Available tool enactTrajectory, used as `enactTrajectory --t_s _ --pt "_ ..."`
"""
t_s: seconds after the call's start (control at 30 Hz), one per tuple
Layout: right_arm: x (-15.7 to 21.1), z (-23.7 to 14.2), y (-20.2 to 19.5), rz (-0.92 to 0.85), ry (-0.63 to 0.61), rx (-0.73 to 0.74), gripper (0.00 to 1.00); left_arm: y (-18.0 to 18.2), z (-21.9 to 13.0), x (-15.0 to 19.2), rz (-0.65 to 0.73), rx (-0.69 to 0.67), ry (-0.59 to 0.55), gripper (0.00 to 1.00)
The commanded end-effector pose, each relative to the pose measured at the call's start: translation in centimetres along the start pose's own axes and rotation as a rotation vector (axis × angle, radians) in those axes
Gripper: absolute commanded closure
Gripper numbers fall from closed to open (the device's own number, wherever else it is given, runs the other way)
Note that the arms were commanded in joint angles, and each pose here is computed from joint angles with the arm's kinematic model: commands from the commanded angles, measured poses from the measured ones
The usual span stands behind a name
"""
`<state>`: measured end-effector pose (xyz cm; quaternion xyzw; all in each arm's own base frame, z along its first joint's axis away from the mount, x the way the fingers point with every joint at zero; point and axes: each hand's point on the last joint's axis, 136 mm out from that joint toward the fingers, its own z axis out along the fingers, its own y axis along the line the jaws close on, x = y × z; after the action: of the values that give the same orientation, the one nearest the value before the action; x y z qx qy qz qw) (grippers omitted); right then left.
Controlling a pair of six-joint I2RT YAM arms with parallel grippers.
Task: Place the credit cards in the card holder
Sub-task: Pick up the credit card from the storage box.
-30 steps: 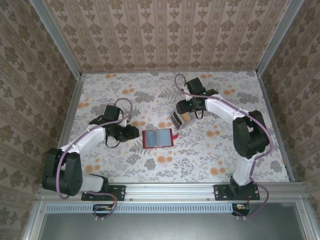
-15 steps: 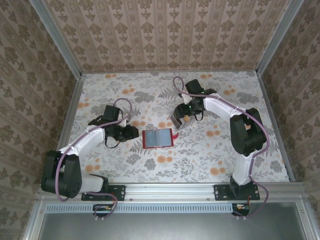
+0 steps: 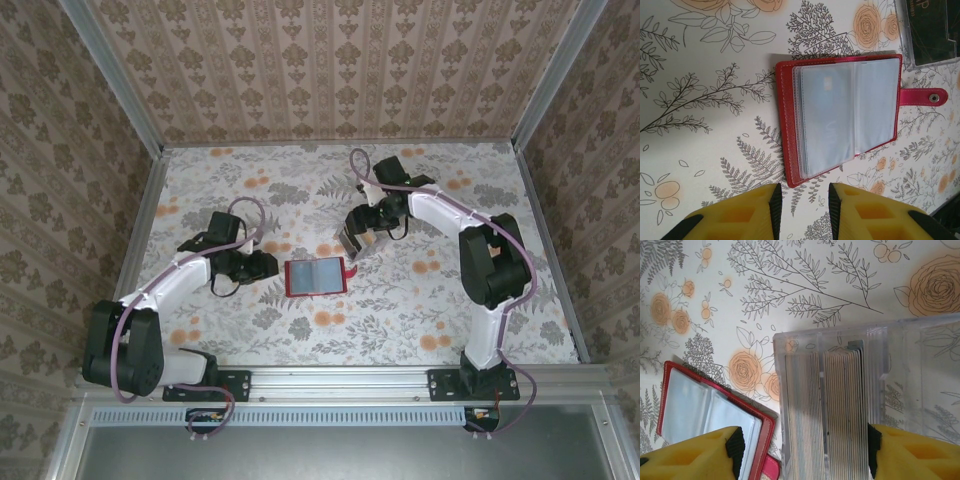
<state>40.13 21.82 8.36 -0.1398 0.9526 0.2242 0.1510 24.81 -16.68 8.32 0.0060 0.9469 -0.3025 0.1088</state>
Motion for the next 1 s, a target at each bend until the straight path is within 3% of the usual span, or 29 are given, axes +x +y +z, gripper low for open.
enactTrajectory --t_s 0.0,0.2,0.33,0.63,0.97 --pt "1.1 1.6 -1.5 0.046 0.046 0.053 0.34 0.4 0.6 0.5 -0.017 -0.011 0.017 0.67" --pt "1.3 2.0 -1.5 0.037 0.054 0.044 0.36 0.3 0.8 0.5 -0.012 -0.015 0.019 0.67" --pt "0.3 0.9 -0.1 0.035 0.018 -0.045 0.38 0.3 0.8 0.5 -0.014 -0.018 0.019 0.67" --pt "-1.8 -0.7 0.6 0.128 -0.102 -0.232 0.55 0.6 1.0 0.5 -0.016 -0.035 0.018 0.67" --pt "-1.7 -1.3 0.7 0.140 -0.123 -0.267 0.65 0.7 1.1 0.5 -0.015 -0.036 0.015 0.66"
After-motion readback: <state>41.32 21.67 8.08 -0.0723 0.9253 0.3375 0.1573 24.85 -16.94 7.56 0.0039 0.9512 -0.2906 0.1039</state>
